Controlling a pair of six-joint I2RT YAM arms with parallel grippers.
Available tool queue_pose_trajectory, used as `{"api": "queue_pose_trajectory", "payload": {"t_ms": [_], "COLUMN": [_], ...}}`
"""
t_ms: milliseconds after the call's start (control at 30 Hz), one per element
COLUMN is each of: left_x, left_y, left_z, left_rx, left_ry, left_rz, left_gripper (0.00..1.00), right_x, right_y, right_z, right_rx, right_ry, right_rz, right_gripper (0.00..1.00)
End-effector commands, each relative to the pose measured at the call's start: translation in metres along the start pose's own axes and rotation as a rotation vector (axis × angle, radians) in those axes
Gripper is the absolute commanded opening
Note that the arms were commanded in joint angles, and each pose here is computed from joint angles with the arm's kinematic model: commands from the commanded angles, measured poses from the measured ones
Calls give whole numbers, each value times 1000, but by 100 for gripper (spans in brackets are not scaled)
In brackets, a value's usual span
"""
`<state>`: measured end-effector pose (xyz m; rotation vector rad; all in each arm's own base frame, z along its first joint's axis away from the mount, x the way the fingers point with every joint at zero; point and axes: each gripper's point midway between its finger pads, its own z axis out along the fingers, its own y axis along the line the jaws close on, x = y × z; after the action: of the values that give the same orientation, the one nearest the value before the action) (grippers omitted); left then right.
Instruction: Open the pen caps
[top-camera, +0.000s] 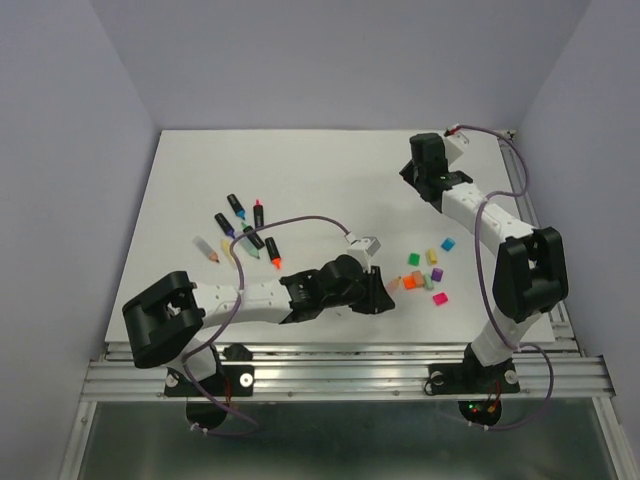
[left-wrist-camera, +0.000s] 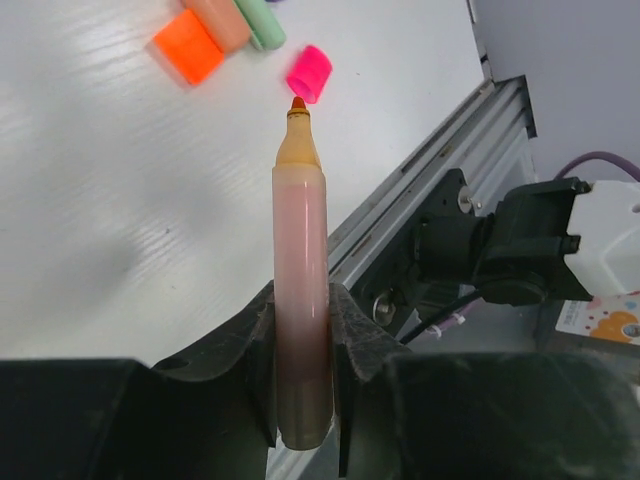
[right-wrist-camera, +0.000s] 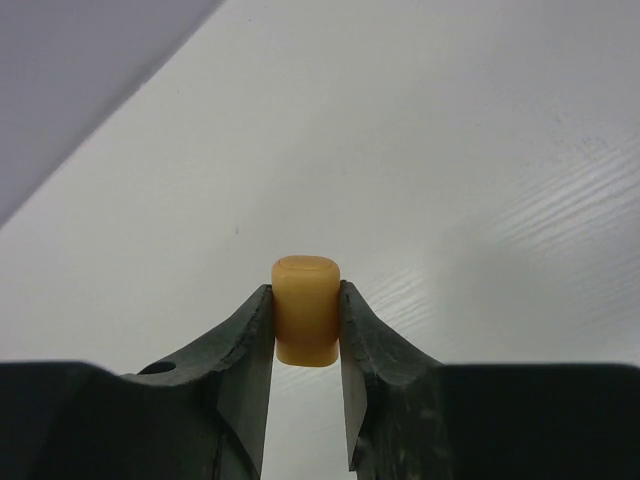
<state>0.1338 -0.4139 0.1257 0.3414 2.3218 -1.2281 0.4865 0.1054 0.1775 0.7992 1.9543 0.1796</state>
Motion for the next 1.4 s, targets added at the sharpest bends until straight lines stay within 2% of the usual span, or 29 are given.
{"api": "queue_pose_trajectory", "payload": {"t_ms": [0, 67, 100, 200, 367, 667, 867, 933, 1100, 1200, 1267, 1367], "left_x": [-23, -24, -35, -44, -69, -97, -97, -97, -93, -89, -86, -84], "left_y": [-2, 1, 6, 19, 68, 147, 177, 182, 195, 201, 202, 204], "left_z": [-10, -13, -14, -22, -44, -68, -67, -68, -67, -65, -63, -63], "left_rx": [-33, -61, -99, -151, -255, -470, -545, -558, -593, -600, -601, -606], "left_ry": [-80, -72, -115, -139, -187, -214, -174, -173, -148, -128, -116, -112], "left_rz": [13, 25, 29, 32, -19, -78, -100, -103, -121, -132, -138, -144], "left_gripper": [0, 0, 0, 0, 0, 0, 0, 0, 0, 0, 0, 0], "right_x": [-23, -7, -7, 18, 71, 99, 107, 107, 110, 109, 109, 109], "right_y": [25, 7, 4, -26, -78, -123, -135, -137, -142, -143, -145, -147], "right_z": [-18, -20, -27, -32, -49, -46, -39, -38, -36, -37, -37, -38], "right_rx": [-75, -48, -64, -30, 55, 166, 220, 232, 257, 262, 268, 279], "right_ry": [-71, -25, -19, 45, 249, 313, 328, 327, 337, 335, 337, 341], "right_rz": [-34, -83, -98, -175, -316, -395, -437, -441, -448, -452, -457, -464], "right_gripper": [1, 1, 1, 1, 1, 3, 14, 22, 30, 40, 40, 47]}}
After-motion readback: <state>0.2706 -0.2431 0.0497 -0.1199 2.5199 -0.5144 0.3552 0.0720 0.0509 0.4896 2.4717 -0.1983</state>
